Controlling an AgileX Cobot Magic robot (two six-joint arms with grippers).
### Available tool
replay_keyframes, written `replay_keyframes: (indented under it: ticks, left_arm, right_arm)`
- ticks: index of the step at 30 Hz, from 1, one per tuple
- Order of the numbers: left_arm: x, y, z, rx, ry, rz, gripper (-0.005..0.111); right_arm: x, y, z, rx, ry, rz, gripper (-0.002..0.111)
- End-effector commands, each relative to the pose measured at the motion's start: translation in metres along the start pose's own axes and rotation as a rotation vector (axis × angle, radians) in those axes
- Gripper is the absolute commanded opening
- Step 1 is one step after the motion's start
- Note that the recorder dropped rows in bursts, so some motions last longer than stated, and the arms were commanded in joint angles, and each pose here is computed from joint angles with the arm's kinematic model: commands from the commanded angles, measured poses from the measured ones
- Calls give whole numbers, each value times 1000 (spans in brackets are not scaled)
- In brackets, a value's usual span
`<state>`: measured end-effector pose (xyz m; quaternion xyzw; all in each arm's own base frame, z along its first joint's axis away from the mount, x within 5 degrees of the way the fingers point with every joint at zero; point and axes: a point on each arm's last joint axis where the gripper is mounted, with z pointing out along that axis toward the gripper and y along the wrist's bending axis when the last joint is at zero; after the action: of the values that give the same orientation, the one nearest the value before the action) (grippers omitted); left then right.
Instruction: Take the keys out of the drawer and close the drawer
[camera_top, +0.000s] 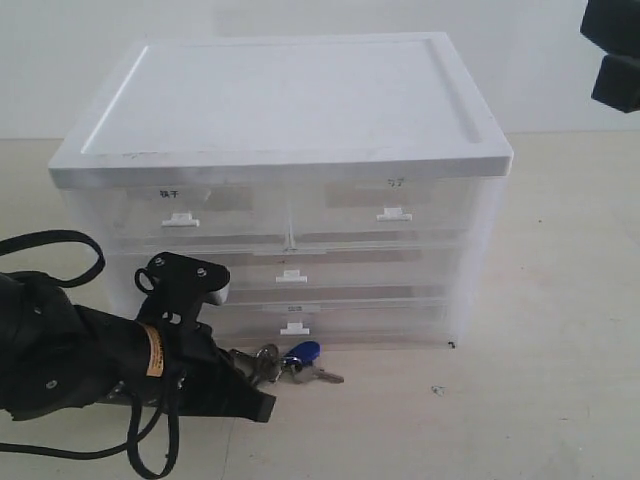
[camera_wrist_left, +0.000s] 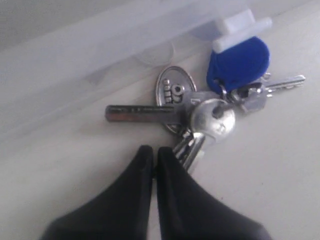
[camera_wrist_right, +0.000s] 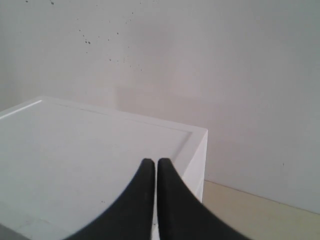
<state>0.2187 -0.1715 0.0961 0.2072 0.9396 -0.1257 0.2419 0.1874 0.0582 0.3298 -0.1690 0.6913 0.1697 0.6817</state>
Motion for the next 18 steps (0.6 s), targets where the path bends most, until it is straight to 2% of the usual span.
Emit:
replay_keyframes:
  ticks: [1, 7, 12, 18]
  left_arm:
    - [7, -2, 8, 5, 25, -18, 5]
    - [-11, -25, 16, 24, 28, 45, 5]
    - [-16, -24, 12, 2, 49, 57, 5]
    - [-15, -22, -26, 9, -3, 68, 5]
  right_arm:
    - [2, 0, 0, 3, 6, 4, 0]
    - [2, 0, 0, 6, 9, 3, 0]
    - [2, 0, 0, 6, 9, 3, 0]
    - [3, -1, 0, 8, 10, 3, 0]
